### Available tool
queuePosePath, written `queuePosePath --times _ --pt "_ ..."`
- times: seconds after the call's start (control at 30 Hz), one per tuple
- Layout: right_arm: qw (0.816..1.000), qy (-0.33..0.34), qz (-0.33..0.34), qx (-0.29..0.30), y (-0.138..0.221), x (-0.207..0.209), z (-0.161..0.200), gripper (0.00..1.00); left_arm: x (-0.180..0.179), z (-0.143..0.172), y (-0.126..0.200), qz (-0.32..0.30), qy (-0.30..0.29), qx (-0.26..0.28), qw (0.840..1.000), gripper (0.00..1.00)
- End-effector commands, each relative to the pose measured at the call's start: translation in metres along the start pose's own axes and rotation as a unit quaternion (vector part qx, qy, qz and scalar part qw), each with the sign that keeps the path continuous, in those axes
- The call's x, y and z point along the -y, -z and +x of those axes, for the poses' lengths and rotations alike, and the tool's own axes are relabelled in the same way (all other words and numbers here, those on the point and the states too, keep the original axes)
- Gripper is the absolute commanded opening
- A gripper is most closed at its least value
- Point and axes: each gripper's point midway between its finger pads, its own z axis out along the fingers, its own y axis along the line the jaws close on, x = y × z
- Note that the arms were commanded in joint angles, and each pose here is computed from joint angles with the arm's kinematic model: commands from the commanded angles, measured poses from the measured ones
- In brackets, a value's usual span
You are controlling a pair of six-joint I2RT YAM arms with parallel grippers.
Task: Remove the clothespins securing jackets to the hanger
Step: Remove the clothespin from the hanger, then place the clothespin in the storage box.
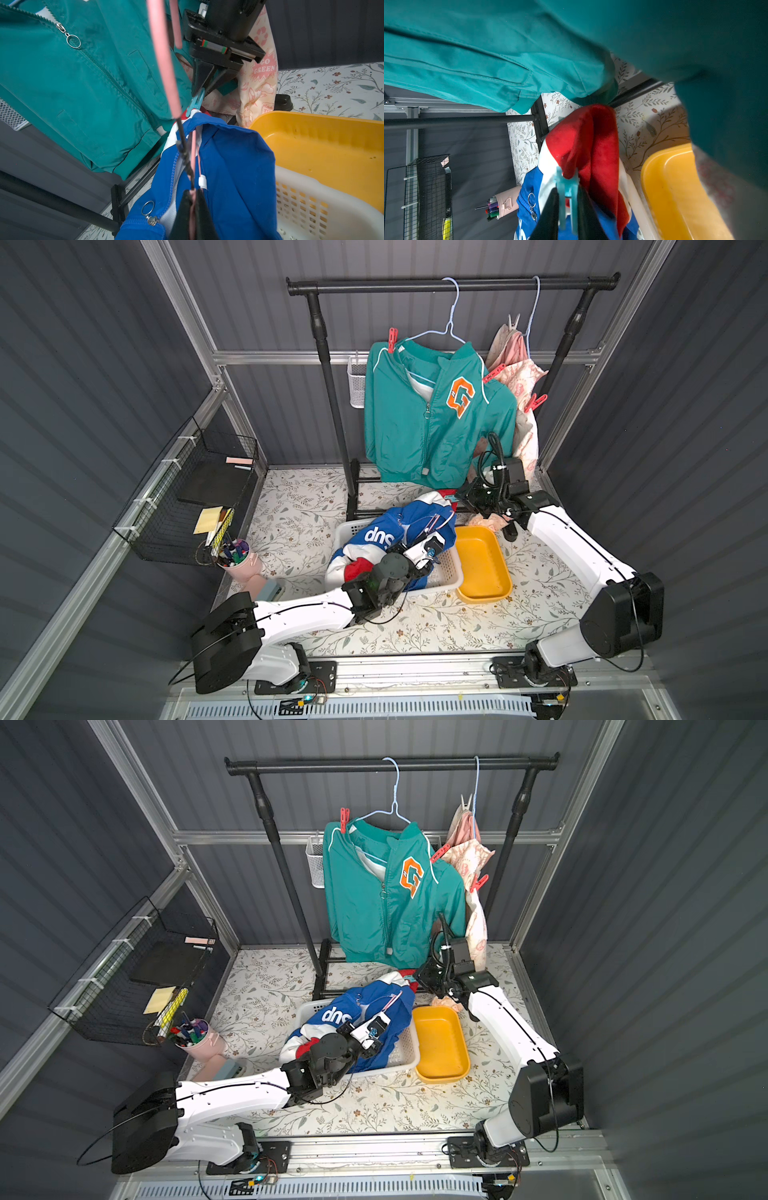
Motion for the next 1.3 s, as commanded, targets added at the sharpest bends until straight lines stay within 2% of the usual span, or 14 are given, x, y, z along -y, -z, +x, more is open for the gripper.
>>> queuePosePath --times 0.0,0.07,0.23,0.47,0.6,0.77,0.97,1.1,1.13,1.2,1.27 --pt "1.000 -0.011 -0.010 -0.022 -0.004 0.000 0.007 0.07 0.001 0.003 0.001 -0.005 0.010 0.001 1.000 0.00" --pt "1.000 -0.009 -0.012 -0.024 -0.002 -0.001 0.008 0.01 0.000 0.004 0.001 -0.009 0.011 0.000 1.000 0.00" --pt "1.000 0.003 -0.016 -0.020 0.009 -0.006 0.008 0.00 -0.002 0.007 0.002 -0.013 0.013 -0.007 1.000 0.00" --pt "0.997 0.043 0.028 0.060 0.057 0.004 -0.008 0.00 0.000 0.010 0.002 -0.012 0.022 -0.013 1.000 0.00" --pt "0.995 0.055 0.042 0.078 0.082 0.015 -0.002 0.00 0.001 0.011 0.001 -0.010 0.023 -0.015 1.000 0.00" --pt "0.992 0.048 0.093 0.075 0.099 0.063 0.025 0.00 0.000 0.010 0.001 -0.011 0.022 -0.015 1.000 0.00" --pt "0.991 -0.001 0.131 0.029 0.079 0.132 0.074 0.00 -0.004 0.004 0.004 -0.013 0.027 -0.010 1.000 0.00" --pt "0.990 -0.007 0.140 0.025 0.066 0.145 0.078 0.00 -0.001 -0.001 0.004 0.001 0.032 -0.005 0.999 0.00" --pt "0.989 -0.007 0.144 0.023 0.063 0.147 0.078 0.02 0.001 -0.002 0.004 0.008 0.034 -0.004 0.999 0.00" --pt "0.988 -0.008 0.153 0.015 0.058 0.147 0.076 0.17 0.002 -0.008 0.004 0.019 0.039 0.001 0.999 0.00" --pt "0.987 -0.009 0.163 0.004 0.055 0.146 0.075 0.41 0.003 -0.015 0.006 0.033 0.046 0.006 0.998 0.00"
